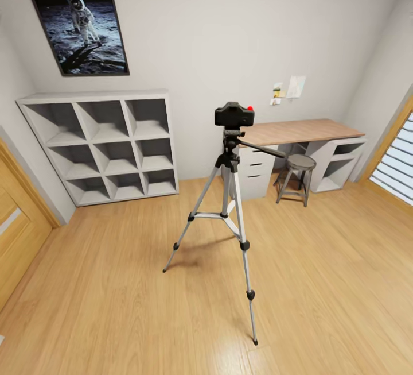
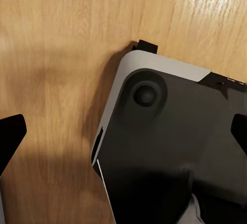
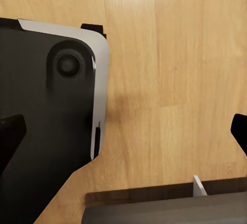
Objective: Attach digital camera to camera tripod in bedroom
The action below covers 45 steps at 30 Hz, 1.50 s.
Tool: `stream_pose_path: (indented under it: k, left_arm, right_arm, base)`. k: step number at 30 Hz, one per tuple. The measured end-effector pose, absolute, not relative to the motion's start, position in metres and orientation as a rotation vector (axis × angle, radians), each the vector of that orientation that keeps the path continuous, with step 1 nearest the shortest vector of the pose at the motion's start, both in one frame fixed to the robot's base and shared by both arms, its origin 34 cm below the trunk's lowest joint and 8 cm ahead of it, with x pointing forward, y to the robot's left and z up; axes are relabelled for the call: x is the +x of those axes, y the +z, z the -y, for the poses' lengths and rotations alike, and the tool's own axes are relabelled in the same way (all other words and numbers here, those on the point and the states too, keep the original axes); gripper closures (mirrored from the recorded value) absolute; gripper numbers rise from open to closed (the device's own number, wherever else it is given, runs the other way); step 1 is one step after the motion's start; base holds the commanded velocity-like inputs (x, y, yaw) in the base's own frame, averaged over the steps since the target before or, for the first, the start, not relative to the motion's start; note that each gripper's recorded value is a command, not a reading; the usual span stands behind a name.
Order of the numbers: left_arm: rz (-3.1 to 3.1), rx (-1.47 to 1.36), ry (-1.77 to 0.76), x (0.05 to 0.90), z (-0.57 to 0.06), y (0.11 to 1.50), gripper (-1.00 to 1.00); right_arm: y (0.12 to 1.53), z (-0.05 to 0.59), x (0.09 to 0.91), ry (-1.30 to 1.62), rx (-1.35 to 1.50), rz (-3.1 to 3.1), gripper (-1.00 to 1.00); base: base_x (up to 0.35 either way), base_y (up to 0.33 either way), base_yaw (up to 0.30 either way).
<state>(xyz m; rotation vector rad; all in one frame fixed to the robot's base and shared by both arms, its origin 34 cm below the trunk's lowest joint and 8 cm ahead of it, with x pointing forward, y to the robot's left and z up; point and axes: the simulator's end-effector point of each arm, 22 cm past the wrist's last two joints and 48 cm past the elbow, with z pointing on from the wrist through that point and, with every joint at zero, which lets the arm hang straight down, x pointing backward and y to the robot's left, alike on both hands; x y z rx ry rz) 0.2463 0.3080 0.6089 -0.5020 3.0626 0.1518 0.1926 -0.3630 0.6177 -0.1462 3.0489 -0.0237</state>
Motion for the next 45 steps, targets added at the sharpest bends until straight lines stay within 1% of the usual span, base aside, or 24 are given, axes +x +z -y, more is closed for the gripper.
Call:
stream_pose_path:
  k: [12, 45]
  left_arm:
    - [-3.044, -0.501, 0.146, 0.253, -0.308, 0.612, -1.00]
    - [-3.006, -0.497, 0.135, 0.269, -0.308, 0.618, -1.00]
  right_arm:
    - [0.618, 0.354, 0.200, -0.010, -0.142, -3.031, -1.00]
    - [0.622, 0.355, 0.215, -0.016, -0.139, -2.992, -1.00]
  base:
    - [0.000, 0.000, 0.000]
    - [0.000, 0.000, 0.000]
